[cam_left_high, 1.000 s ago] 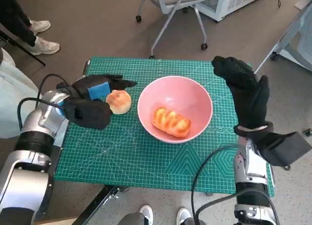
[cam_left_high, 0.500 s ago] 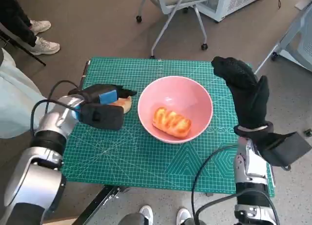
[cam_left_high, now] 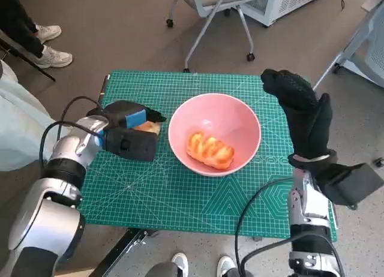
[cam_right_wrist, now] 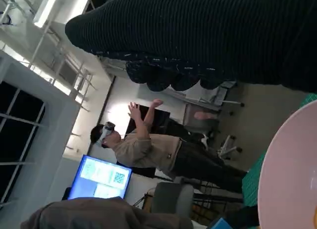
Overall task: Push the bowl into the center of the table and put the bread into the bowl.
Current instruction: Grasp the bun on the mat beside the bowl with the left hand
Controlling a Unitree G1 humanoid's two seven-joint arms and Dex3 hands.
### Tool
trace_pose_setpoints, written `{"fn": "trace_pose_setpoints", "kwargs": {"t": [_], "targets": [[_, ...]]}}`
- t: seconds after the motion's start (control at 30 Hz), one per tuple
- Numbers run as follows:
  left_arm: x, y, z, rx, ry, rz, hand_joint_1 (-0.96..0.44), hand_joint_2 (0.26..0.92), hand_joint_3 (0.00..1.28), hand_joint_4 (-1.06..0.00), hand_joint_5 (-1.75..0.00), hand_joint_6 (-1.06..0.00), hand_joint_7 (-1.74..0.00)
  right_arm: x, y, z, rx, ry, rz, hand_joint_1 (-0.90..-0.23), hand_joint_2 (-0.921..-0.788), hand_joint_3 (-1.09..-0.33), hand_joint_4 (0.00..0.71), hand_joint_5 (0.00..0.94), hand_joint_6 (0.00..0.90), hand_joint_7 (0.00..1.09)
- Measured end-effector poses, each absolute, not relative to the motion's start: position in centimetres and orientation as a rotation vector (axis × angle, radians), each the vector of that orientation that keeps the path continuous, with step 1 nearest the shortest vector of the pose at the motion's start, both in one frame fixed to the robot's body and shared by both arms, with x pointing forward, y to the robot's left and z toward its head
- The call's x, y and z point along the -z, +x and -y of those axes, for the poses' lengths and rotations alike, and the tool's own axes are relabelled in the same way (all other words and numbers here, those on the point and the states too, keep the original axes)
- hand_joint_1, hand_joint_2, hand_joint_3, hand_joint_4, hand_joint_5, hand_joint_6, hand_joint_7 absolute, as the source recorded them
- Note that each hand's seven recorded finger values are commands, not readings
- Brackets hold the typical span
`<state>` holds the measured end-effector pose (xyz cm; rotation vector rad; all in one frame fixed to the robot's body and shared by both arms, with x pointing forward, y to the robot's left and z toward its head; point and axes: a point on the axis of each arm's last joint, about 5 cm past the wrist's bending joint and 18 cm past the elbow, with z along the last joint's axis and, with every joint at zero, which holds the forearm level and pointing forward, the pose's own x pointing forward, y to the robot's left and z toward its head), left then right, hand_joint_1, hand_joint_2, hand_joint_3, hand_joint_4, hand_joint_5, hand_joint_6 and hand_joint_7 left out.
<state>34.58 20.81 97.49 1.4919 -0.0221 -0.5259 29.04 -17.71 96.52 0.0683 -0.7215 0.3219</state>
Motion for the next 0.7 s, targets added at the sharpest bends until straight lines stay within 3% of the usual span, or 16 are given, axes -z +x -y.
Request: {"fn": "trace_pose_setpoints", "kwargs": {"t": [0.1, 0.4, 0.7], "targets": [[-97.3, 34.5, -20.9, 0.521, 1.511, 0.046, 0.0, 0.921, 0.13, -0.61, -1.33, -0.6, -1.03, -96.5, 29.0, 17.7, -0.322, 0.068, 0.72, -0.656, -0.921, -0.743, 0.208, 0.001, 0.128, 0.52], [-97.3, 34.4, -21.2, 0.528, 1.518, 0.062, 0.0, 0.921, 0.09, -0.66, -1.22, -0.6, -1.16, -96.4, 29.1, 17.7, -0.323, 0.069, 0.716, -0.658, -0.921, -0.743, 0.208, 0.001, 0.129, 0.52], [-97.8, 34.3, -22.1, 0.507, 1.5, 0.048, 0.0, 0.92, 0.08, -0.69, -1.18, -0.62, -1.17, -96.4, 29.1, 17.7, -0.323, 0.07, 0.713, -0.657, -0.921, -0.743, 0.208, 0.001, 0.13, 0.52]]}}
